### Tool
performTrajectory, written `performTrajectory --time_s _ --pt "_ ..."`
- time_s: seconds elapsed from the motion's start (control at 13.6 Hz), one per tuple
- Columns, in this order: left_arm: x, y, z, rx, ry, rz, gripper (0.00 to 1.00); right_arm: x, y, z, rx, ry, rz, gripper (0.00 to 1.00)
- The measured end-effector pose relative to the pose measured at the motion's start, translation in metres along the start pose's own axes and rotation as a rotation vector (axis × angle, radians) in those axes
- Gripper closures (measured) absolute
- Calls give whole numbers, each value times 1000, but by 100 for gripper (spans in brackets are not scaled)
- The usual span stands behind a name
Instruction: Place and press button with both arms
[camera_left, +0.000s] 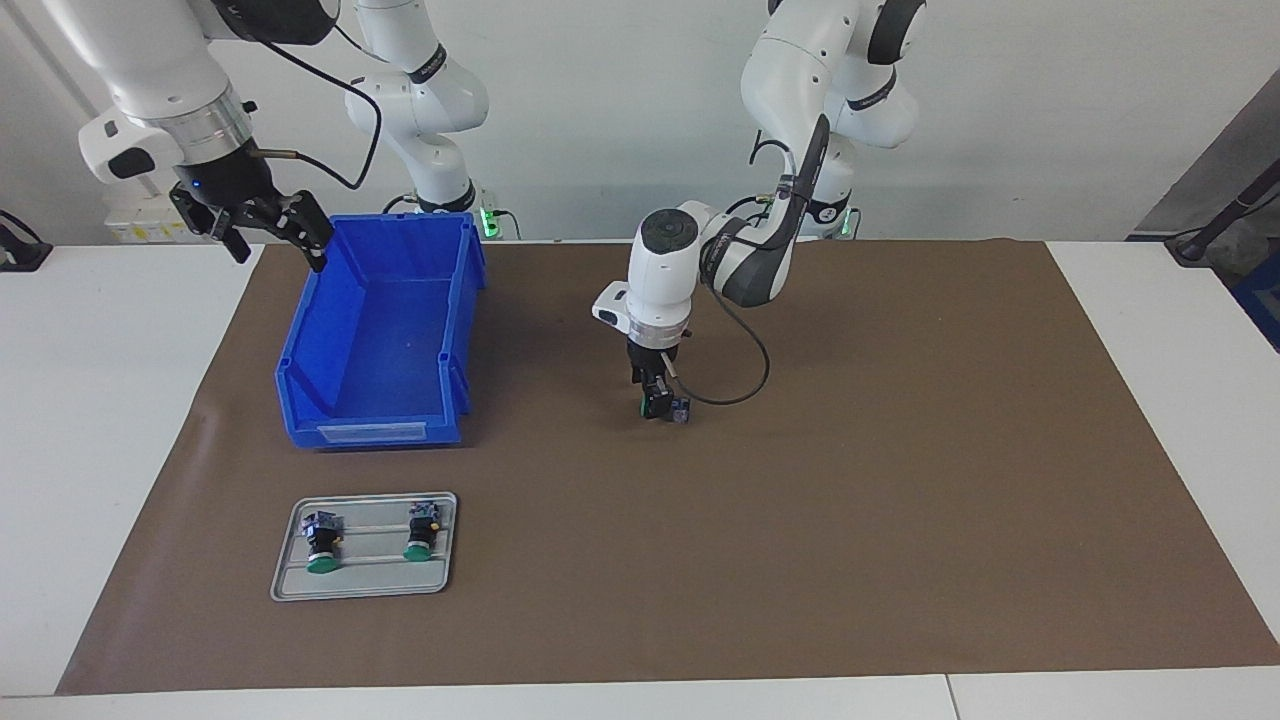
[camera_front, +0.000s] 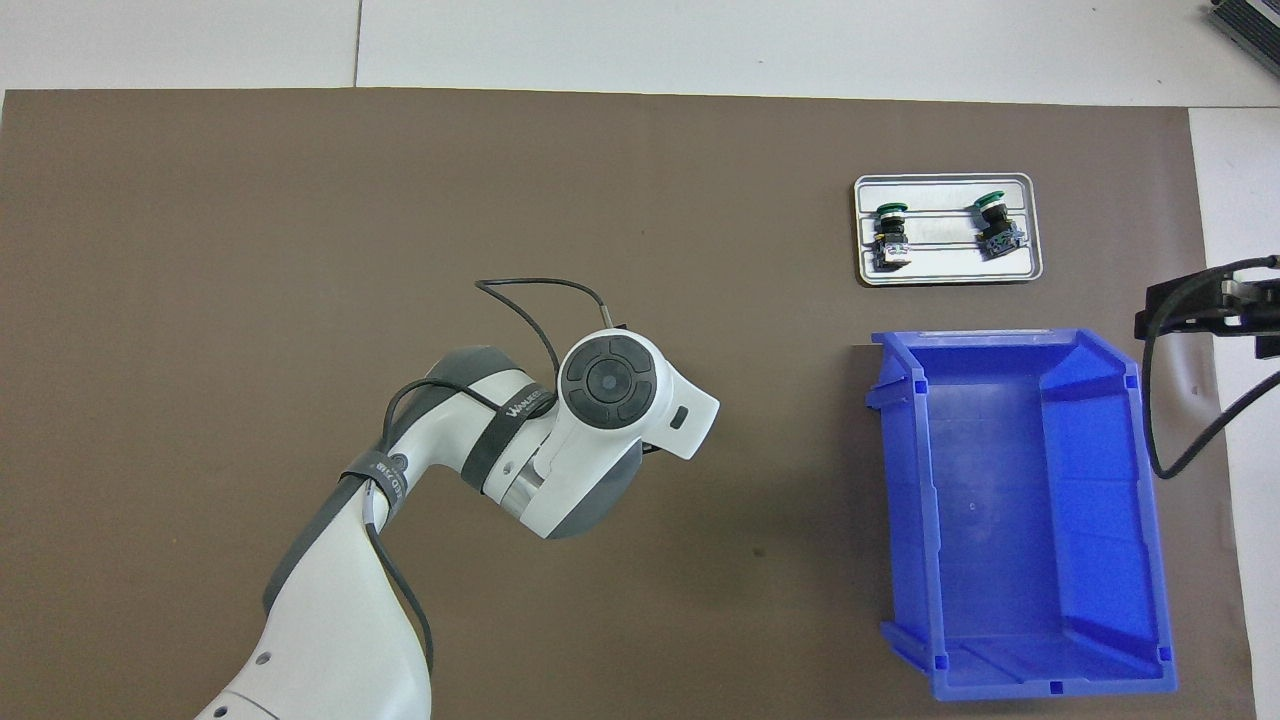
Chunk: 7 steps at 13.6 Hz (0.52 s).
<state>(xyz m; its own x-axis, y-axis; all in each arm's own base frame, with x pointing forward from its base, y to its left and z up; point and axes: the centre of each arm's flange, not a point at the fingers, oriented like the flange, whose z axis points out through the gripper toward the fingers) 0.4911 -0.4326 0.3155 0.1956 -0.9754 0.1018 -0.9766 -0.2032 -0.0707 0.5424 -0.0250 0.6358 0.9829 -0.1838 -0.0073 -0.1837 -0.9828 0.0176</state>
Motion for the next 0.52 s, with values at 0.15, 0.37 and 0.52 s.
performTrajectory --time_s 0.15,0.37,0.52 --pt "-1 0 7 2 0 -1 26 0 0 0 0 0 0 0" --pt "-3 1 14 2 0 -2 26 0 -1 0 0 1 -2 0" --pt "-3 -1 14 6 4 -4 32 0 -2 0 0 2 -3 0"
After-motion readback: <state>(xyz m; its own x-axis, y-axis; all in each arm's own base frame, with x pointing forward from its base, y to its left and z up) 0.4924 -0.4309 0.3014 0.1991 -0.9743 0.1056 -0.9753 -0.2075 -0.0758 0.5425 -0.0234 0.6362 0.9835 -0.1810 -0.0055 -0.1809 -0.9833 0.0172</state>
